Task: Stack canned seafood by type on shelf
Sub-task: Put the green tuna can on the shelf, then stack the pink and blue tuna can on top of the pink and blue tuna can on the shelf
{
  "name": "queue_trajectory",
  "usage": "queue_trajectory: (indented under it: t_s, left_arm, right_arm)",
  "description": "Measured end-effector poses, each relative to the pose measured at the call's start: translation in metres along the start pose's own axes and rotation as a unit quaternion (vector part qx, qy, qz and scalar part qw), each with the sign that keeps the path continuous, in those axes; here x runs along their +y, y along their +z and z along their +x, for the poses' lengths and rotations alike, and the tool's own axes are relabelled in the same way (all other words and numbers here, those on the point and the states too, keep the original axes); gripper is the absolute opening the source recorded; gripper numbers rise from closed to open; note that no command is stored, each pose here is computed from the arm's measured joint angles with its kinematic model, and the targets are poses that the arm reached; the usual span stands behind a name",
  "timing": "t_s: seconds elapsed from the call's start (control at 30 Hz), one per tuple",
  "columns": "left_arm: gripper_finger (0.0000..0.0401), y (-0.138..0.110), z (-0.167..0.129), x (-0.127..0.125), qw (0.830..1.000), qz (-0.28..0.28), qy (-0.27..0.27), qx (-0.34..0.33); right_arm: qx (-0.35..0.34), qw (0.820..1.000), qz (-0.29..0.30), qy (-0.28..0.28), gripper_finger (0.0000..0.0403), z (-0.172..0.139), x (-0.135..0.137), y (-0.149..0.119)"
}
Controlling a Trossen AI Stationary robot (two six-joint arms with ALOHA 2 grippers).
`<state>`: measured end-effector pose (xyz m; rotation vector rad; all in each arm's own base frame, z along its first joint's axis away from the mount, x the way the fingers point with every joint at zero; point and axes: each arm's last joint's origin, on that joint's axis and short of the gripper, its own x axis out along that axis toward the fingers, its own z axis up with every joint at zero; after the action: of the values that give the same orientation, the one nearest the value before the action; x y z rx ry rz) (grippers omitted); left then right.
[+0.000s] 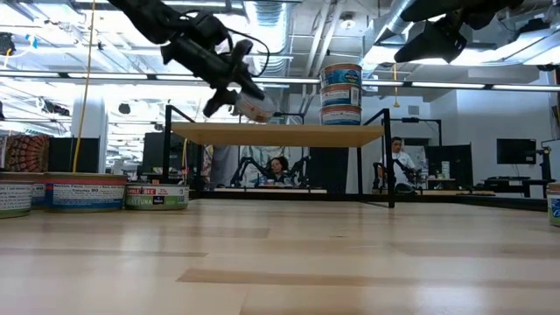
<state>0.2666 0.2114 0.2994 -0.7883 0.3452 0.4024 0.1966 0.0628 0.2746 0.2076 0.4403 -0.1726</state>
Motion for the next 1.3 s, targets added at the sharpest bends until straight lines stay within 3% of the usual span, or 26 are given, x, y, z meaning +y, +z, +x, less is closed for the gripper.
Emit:
queue_trajectory:
  t_s: [0.3, 0.73, 0.87, 1.0, 1.13, 1.2, 1.3]
  left_arm:
    - [0.0142, -0.006, 0.011, 0.008, 0.999, -0.022, 0.026, 0.021]
    - [0.0244, -0.002, -0.010, 0.000, 0.996, 0.056, 0.070, -0.009]
    - [0.0274, 0.002, -0.023, -0.007, 0.989, 0.096, 0.105, -0.045]
    - [0.0283, 0.008, -0.047, -0.020, 0.966, 0.165, 0.170, -0.105]
    - [0.0279, -0.007, -0.064, -0.054, 0.933, 0.306, 0.165, -0.089]
    - [0.0273, -0.026, -0.067, -0.077, 0.910, 0.379, 0.160, -0.061]
    - [0.0262, -0.062, -0.071, -0.111, 0.860, 0.479, 0.175, -0.023]
  right_arm:
    - [0.000, 1.000, -0.001, 0.005, 0.0382, -0.001, 0.002, 0.000]
    - [-0.003, 1.000, 0.000, 0.007, 0.0382, -0.001, 0.002, 0.000]
    - [-0.003, 1.000, 0.000, 0.007, 0.0382, -0.001, 0.002, 0.000]
    - [-0.003, 1.000, 0.000, 0.007, 0.0382, -0.001, 0.002, 0.000]
    - [-0.002, 1.000, 0.000, 0.007, 0.0382, -0.001, 0.002, 0.000]
    - [-0.002, 1.000, -0.002, 0.007, 0.0382, -0.001, 0.002, 0.000]
    - [-0.002, 1.000, -0.002, 0.005, 0.0382, -0.001, 0.002, 0.000]
